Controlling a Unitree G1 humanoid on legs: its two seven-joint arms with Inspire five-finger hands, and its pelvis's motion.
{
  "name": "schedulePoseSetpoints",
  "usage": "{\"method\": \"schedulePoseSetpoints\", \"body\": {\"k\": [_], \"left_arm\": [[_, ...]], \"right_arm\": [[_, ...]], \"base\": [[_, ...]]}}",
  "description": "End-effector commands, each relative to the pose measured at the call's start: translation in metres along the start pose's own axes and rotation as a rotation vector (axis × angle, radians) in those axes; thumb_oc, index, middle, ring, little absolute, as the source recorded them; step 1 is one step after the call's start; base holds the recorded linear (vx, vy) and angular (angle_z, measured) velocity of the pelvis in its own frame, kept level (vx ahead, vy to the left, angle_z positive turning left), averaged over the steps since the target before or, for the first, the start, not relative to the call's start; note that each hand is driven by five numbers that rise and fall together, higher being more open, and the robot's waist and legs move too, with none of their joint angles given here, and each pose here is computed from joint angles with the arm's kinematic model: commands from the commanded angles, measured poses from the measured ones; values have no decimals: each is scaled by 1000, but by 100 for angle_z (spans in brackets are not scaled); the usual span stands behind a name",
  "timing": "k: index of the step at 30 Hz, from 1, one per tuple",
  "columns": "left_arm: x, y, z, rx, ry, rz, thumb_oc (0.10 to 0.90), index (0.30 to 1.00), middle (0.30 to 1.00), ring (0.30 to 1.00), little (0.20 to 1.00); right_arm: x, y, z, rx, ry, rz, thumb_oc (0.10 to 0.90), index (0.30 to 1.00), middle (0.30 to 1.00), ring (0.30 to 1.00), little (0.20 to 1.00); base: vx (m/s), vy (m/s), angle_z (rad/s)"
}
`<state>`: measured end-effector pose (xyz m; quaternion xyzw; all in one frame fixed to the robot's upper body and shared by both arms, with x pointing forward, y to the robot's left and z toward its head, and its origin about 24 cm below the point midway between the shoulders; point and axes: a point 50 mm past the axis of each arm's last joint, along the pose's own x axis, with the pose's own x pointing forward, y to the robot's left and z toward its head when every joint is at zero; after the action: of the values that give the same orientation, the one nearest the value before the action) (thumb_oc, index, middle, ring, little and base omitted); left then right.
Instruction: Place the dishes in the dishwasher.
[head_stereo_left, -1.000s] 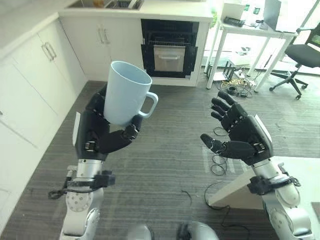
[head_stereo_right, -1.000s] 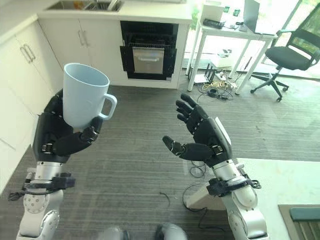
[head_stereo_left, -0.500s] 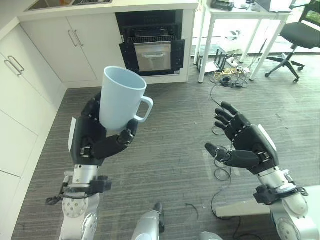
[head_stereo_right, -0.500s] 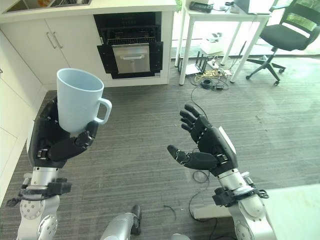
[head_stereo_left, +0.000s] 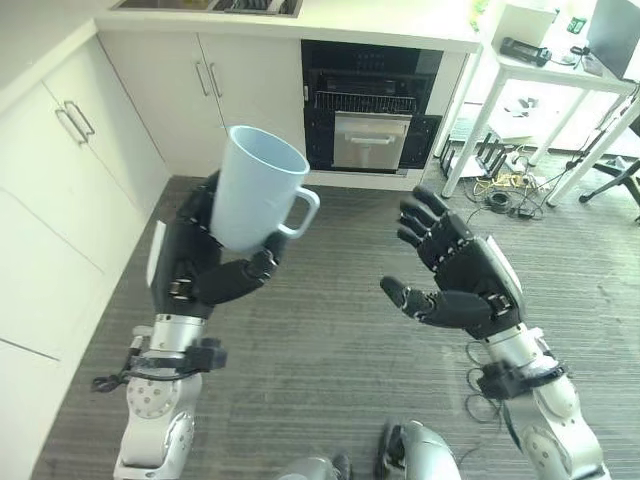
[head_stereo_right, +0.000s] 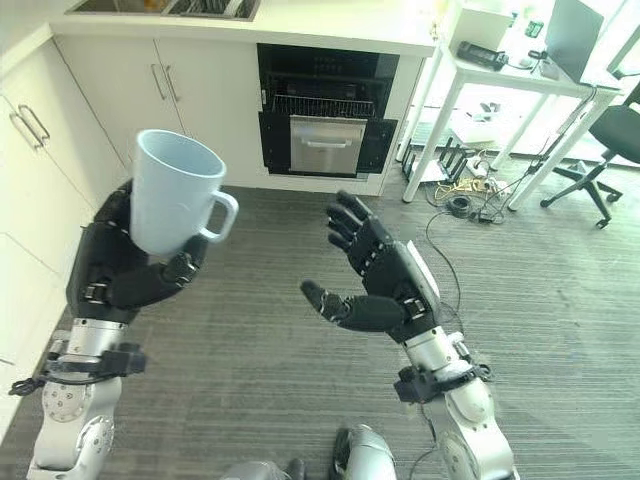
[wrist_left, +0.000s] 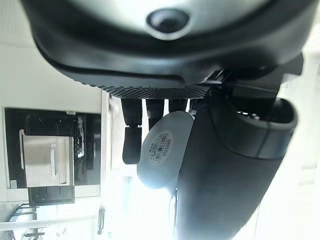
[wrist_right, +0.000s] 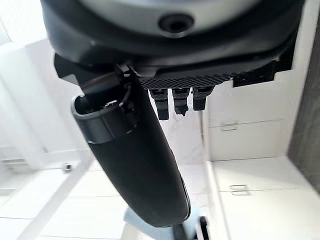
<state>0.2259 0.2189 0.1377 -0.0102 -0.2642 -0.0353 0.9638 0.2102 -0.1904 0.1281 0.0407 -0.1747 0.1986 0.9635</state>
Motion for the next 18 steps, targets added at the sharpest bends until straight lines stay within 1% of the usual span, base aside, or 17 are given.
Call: {"method": "schedulePoseSetpoints", "body": {"k": [1, 5, 11, 15, 18], "left_arm": [[6, 0, 53, 77, -278, -53, 400, 300, 300, 300, 300], [2, -1, 51, 49, -275, -34, 400, 300, 300, 300, 300], [-4, -1, 47, 19, -234, -24, 400, 300, 300, 300, 300], [-3, -9, 44, 8, -236, -46, 400, 300, 300, 300, 300], [1, -13, 42, 10, -245, -65, 400, 300, 300, 300, 300]], "right_arm": [[8, -6, 39, 23, -287, 17, 800, 900, 900, 900, 900], [8, -6, 42, -1, -278, 8, 800, 900, 900, 900, 900], [4, -12, 50, -23, -276, 0, 800, 900, 900, 900, 900], [3, -15, 51, -61, -269, -12, 800, 900, 900, 900, 900], [11, -15, 50, -56, -284, -22, 800, 900, 900, 900, 900]], "base": [[483, -205, 22], [440, -230, 31], [423, -273, -14], [192, -215, -8], [168, -93, -3]]}}
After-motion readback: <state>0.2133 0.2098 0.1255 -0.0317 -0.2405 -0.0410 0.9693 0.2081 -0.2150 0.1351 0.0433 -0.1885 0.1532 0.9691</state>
